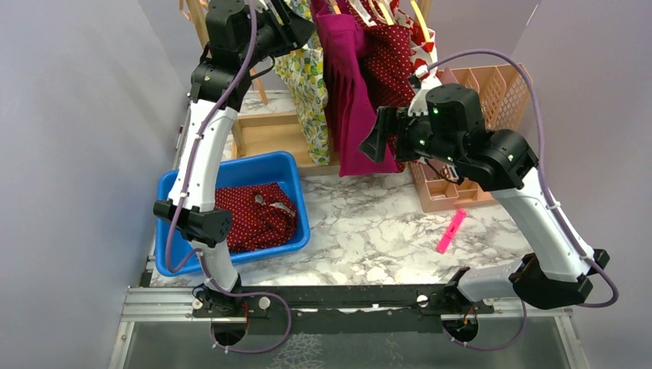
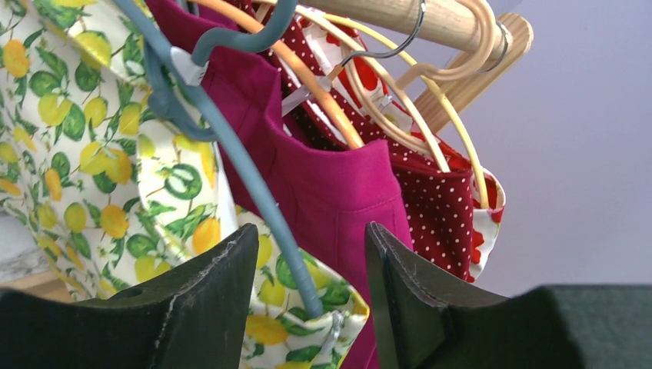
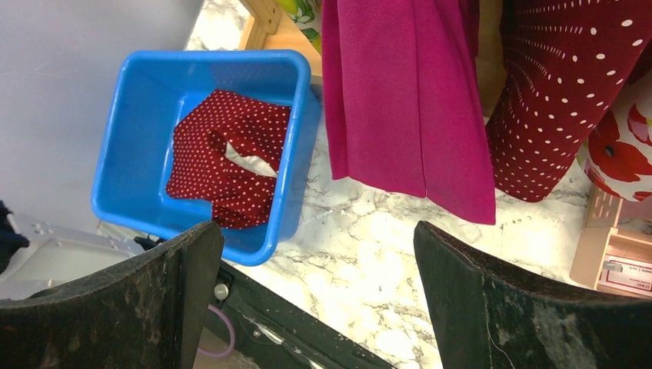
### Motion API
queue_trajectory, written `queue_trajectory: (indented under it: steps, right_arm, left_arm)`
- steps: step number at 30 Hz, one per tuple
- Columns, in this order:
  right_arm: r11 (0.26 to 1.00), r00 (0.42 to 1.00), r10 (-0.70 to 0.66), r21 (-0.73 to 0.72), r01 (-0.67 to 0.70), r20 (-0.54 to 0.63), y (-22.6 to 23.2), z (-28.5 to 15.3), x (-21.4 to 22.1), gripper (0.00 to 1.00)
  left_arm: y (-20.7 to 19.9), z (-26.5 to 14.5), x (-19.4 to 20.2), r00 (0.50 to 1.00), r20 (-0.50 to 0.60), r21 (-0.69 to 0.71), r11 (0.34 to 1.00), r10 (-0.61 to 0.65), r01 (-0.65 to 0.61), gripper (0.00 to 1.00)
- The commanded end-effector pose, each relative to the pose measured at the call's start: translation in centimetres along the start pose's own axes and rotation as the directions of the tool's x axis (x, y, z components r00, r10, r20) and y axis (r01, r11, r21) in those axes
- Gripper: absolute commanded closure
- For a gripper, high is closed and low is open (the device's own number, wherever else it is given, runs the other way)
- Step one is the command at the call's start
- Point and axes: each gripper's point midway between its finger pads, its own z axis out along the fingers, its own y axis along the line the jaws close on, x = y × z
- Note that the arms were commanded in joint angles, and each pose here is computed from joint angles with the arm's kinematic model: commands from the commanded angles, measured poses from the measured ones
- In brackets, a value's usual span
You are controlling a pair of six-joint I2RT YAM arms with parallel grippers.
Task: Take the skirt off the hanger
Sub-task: Pick up the hanger from the clothesline.
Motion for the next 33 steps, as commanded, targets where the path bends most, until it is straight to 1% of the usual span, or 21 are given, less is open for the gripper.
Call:
queue_trajectory:
  steps: [1,4,8,10,13,15,20,26,30,33]
  right_arm:
    - [0.998,0.999,-0.017,-0.06,0.019,0.036,0.7,-2.3,-0.5,0.0]
    - [0.998,0.999,-0.012,-0.061,0.015,0.034,0.3,-2.8,0.2,0.0]
    - [0.998,0.999,-0.009,-0.057,0.012,0.052,-0.1,-3.3,0.3,0.0]
    - [0.998,0.998,-0.006,-0.056,0.009,0.058,0.0,-3.6,0.0,0.01]
    - [0.998,0.998,-0.01,-0.062,0.014,0.057,0.2,-4.0,-0.3,0.0]
    - [0.999,0.998,-0.006,-0.045,0.009,0.067,-0.2,-4.1,-0.2,0.01]
    - [0.999,0.997,-0.005,-0.042,0.008,0.075,-0.2,-4.5,-0.6,0.0]
    - [1.0,0.994,-0.002,-0.03,0.005,0.105,-0.4,-4.9,-1.3,0.01]
    - [1.0,0.997,-0.004,-0.01,0.005,0.077,-1.0,-4.5,-0.2,0.0]
    - [1.0,0.998,-0.018,-0.013,0.019,0.055,-0.9,-4.1,0.1,0.0]
  left_arm:
    - [-0.8,1.2,-1.9,0.995,0.101,0.003,1.0,0.023,-0.023,0.46]
    - [0.2,1.8,-1.5,0.994,0.109,-0.042,0.999,0.002,0.003,0.5]
    - [1.1,2.9,-0.3,0.996,0.088,-0.059,0.998,0.005,0.001,0.53]
    - [1.8,2.9,-0.3,0.995,0.101,-0.093,0.995,-0.019,0.029,0.53]
    - [2.2,3.4,-0.2,0.994,0.107,-0.099,0.995,-0.008,0.018,0.53]
    - [2.6,4.1,0.2,0.994,0.104,-0.102,0.994,-0.028,0.038,0.53]
    - [2.1,5.8,0.6,0.991,0.1,-0.039,0.995,-0.092,0.096,0.59]
    - [1.9,6.2,-0.1,0.987,0.126,-0.02,0.994,-0.104,0.107,0.64]
    - [2.6,7.0,0.8,0.985,0.106,-0.021,0.991,-0.133,0.136,0.64]
    - [3.0,7.7,0.8,0.984,0.119,-0.01,0.991,-0.135,0.137,0.59]
